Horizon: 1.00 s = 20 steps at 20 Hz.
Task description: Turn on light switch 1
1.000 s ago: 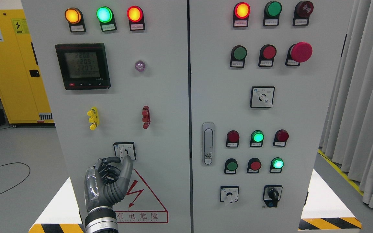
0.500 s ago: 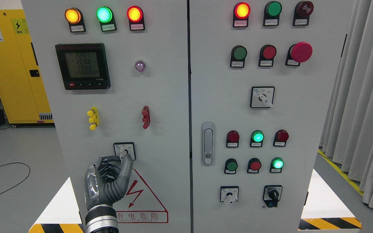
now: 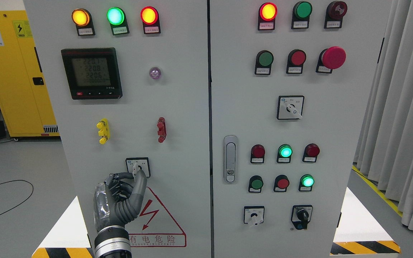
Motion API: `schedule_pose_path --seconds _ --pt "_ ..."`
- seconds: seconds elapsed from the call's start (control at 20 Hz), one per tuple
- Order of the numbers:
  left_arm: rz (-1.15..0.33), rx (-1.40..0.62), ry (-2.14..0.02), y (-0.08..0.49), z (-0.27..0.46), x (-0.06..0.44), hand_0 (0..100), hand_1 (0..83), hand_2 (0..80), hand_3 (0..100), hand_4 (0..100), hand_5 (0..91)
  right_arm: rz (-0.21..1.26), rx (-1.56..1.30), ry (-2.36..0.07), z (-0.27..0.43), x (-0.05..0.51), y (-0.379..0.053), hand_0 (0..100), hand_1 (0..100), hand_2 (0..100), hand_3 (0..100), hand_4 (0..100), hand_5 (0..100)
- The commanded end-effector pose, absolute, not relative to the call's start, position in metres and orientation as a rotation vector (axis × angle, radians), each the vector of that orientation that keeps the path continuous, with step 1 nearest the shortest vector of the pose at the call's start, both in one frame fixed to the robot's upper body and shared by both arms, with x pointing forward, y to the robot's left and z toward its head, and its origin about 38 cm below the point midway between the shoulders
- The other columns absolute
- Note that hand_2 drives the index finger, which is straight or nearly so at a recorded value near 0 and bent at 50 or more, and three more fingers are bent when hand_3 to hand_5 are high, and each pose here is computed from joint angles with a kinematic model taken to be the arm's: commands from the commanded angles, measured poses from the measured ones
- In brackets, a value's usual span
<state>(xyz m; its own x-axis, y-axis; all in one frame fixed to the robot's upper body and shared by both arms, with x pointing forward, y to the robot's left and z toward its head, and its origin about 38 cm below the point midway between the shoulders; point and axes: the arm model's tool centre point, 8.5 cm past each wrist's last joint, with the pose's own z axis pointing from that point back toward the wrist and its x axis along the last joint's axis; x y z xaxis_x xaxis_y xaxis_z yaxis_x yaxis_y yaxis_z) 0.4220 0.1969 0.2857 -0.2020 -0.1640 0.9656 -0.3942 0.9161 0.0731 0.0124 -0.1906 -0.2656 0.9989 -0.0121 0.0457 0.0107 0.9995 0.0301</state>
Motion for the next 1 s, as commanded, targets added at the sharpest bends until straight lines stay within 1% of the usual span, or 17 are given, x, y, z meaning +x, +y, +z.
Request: schedule_pose_path --seconds 0.0,0.35,0.5,0.95 --pt "0.22 0.42 -1.776 0.1969 0.2862 0.4224 33 61.8 54.4 88 88 78.2 -0.011 0.03 -0.045 -0.2656 0.0124 -0.1906 0 50 4 0 0 0" --pt "0.221 0.419 -1.781 0.1967 0.2882 0.4229 36 62.1 55.0 88 88 78.4 -0.011 0.03 -0.045 -0.2656 0.0124 -0.1906 0 50 4 0 0 0" --pt "0.22 0.42 -1.778 0.1967 0.2881 0.4233 37 62.1 56.2 88 88 78.7 -0.013 0.03 -0.045 -0.2656 0.0124 -0.1906 0 50 4 0 0 0" --pt "0.221 0.419 -1.776 0.1965 0.2899 0.4241 39 62.7 56.5 89 88 78.9 -0.011 0.03 -0.045 -0.2656 0.0124 -0.1906 0 50 4 0 0 0"
